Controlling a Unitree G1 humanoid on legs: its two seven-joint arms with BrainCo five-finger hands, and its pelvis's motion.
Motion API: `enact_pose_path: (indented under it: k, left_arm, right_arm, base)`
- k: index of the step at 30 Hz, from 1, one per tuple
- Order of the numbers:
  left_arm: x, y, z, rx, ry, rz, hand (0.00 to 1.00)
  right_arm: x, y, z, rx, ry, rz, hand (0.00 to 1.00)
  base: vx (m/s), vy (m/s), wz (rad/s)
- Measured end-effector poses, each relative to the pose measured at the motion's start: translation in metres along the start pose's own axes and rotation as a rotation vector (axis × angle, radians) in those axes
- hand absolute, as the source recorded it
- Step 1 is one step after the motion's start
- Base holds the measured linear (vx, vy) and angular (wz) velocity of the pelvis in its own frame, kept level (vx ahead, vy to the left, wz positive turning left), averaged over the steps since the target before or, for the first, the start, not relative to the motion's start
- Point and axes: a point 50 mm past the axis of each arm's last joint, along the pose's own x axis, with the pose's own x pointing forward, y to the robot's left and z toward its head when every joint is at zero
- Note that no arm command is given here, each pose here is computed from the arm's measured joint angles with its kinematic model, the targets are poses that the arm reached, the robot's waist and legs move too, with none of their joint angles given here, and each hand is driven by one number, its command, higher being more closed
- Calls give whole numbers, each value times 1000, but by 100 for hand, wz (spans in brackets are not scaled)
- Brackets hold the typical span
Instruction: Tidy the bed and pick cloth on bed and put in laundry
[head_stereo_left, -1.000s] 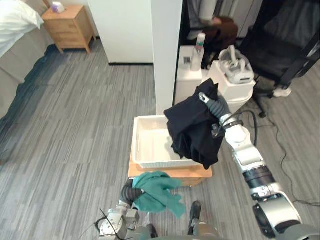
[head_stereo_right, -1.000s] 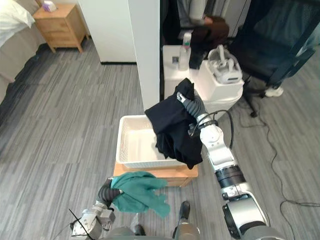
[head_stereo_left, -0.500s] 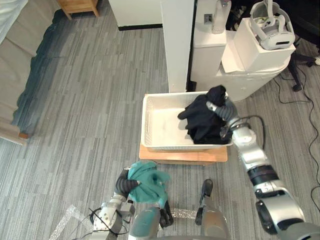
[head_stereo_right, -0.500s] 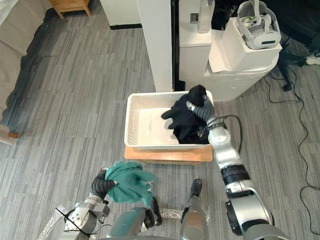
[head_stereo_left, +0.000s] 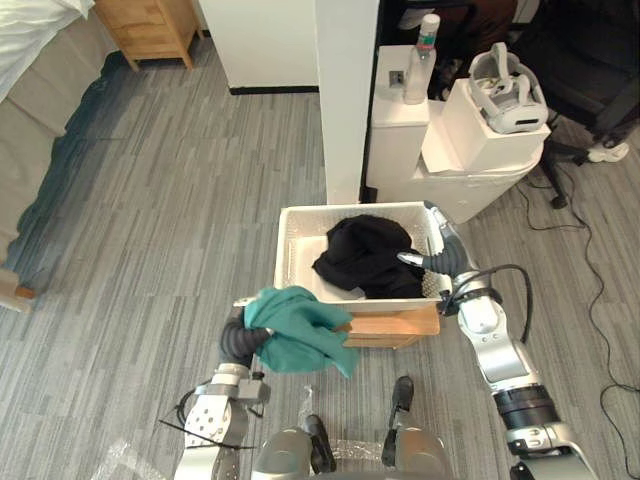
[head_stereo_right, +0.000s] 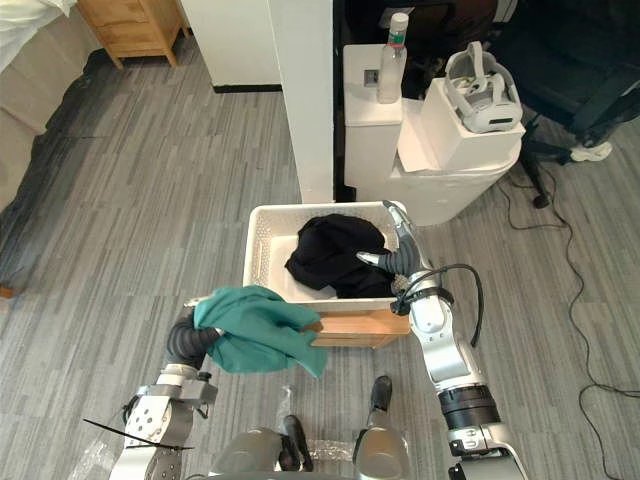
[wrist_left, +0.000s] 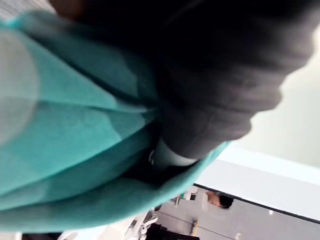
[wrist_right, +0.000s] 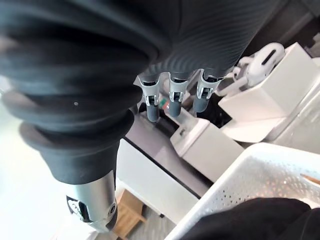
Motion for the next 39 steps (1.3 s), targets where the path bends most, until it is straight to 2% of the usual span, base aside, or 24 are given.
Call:
enact_pose_path:
  k: [3,5,10,12,14,17,21,25,30,36,39]
  left_arm:
    - [9,5,11,21,-60,30,100]
    - [39,15,49,106,-238,86,100]
    - [58,23,78,247,-366,107,100]
    - [59,54,74,387,-338,232,100]
    - [59,82,73,459,-292,340,100]
    - [70,100,75,554,-252,396,100]
    - [87,96,80,622,-267,385,100]
    - [94,84,65,650,-221,342,100]
    - [106,83,45,681,-121,335,100]
    - [158,59,76,716,-208,299,100]
    - [161,52,78,716,-224,292,100]
  right_arm:
    - [-9,-6,-6,-14,26,-36,0]
    - [-27,-9,-22,-7,105,-57,0]
    - [-44,-18,-40,8,198,-85,0]
    - [-71,-24,-61,27,305,-101,0]
    - [-90,-26,-73,39,373,-103,0]
    - [-109,-24,-81,36,433,-82,0]
    - [-120,-17,-83,57,457,-71,0]
    - [-127,-13,-84,66,478,-61,0]
    - [-123,-2,-78,86,446,-16,0]
    - [-107,15,-61,127,348,32,0]
    - [-106,21,-55,144,329,43,0]
  base:
    - [-38,14,-6]
    - [-96,21,-16]
    - [-48,-10,-13]
    - [-1,-39,-11]
    - [-2,-17,-11]
    - [-37,-16,-13]
    - [-28,0,-17]
    - [6,12,-23]
    - [10,-3,-19]
    - [-56,18,-18]
    - [-53,-4,-22]
